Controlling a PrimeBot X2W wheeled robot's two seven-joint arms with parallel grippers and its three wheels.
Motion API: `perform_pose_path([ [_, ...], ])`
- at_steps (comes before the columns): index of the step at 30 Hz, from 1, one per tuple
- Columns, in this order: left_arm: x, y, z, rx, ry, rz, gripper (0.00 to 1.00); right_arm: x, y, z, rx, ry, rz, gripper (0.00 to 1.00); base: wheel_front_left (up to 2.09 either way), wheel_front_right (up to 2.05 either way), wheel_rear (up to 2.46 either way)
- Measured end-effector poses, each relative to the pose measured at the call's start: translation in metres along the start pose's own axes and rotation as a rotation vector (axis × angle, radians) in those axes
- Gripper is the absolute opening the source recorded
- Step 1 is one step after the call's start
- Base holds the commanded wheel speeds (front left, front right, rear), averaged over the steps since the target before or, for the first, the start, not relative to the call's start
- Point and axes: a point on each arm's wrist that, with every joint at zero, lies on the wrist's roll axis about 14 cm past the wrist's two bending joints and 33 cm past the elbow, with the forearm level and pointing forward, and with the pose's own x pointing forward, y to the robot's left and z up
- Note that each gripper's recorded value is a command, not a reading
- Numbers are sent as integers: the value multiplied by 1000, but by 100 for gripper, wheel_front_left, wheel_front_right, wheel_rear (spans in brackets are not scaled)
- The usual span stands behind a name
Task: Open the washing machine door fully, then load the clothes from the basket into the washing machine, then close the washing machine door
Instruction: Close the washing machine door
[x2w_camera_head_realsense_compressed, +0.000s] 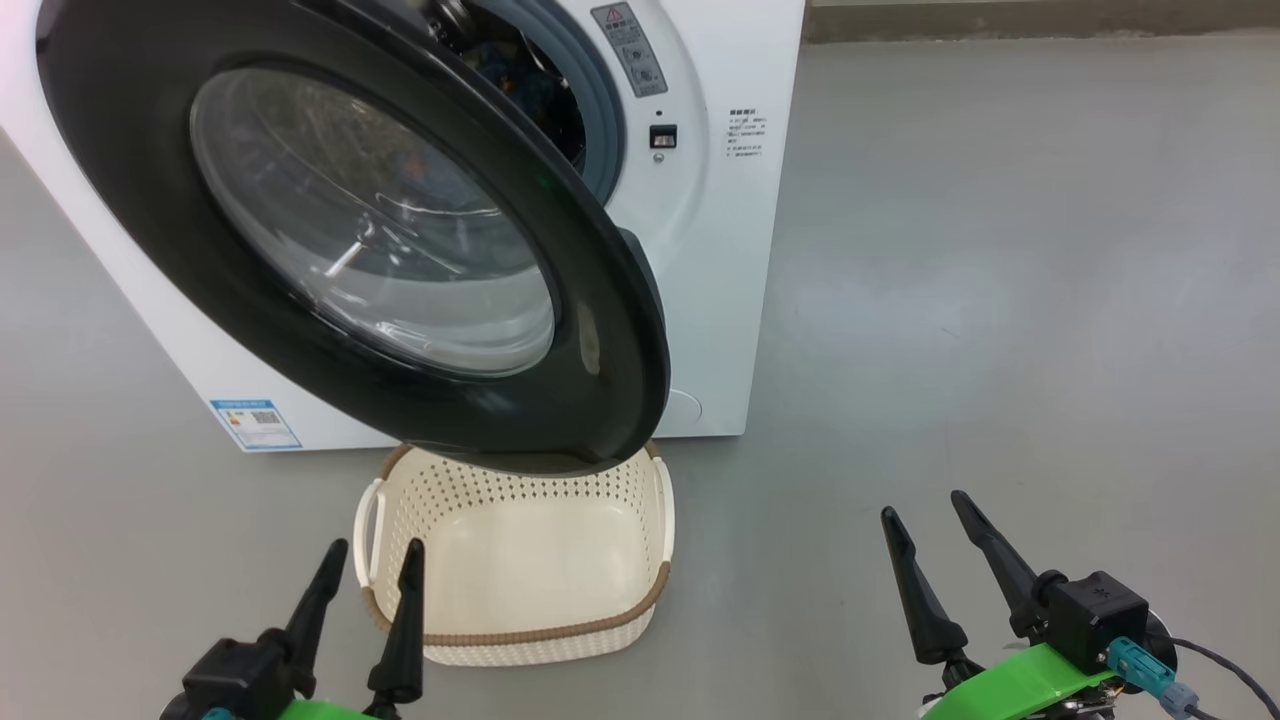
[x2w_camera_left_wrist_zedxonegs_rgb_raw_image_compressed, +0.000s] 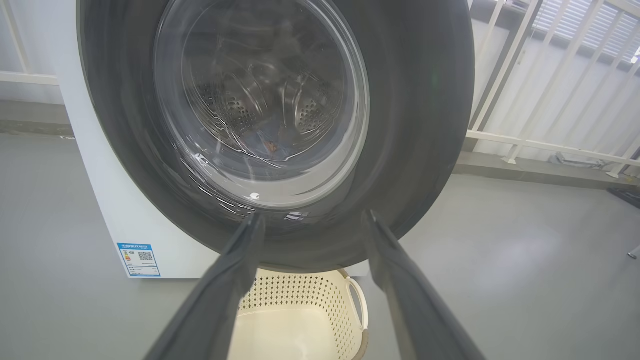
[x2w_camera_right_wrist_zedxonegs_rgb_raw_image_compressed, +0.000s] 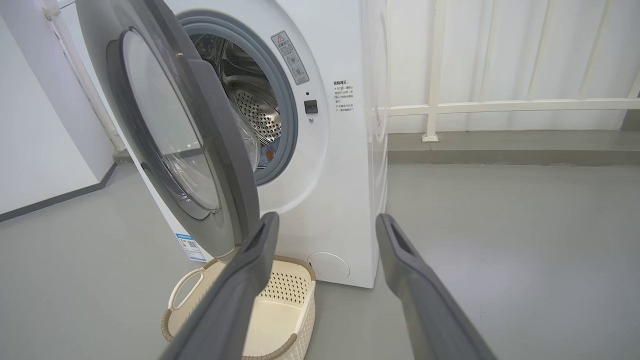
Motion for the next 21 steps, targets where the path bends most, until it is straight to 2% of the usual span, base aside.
perform_pose_path([
  [2, 0, 0, -1, -1, 4, 0, 100, 1, 0, -1, 0, 2, 2, 100, 0, 0, 0],
  [3, 1, 0, -2, -1, 5, -1, 100, 2, 2, -1, -1, 3, 6, 54, 0, 0, 0],
  [4, 2, -1, -2, -1, 7, -2, 100, 3, 3, -3, -4, 7, 13, 42, 0, 0, 0],
  [5, 2, -1, -3, -2, 9, -4, 100, 4, 4, -3, -11, 8, 20, 0, 0, 0, 0],
  [11, 10, -2, -3, -2, 8, -8, 100, 24, 24, 0, -48, -1, 124, 0, 0, 0, 0],
  [21, 24, 4, -14, -13, 33, 7, 100, 60, 93, -13, -121, 19, 442, 0, 0, 0, 0],
])
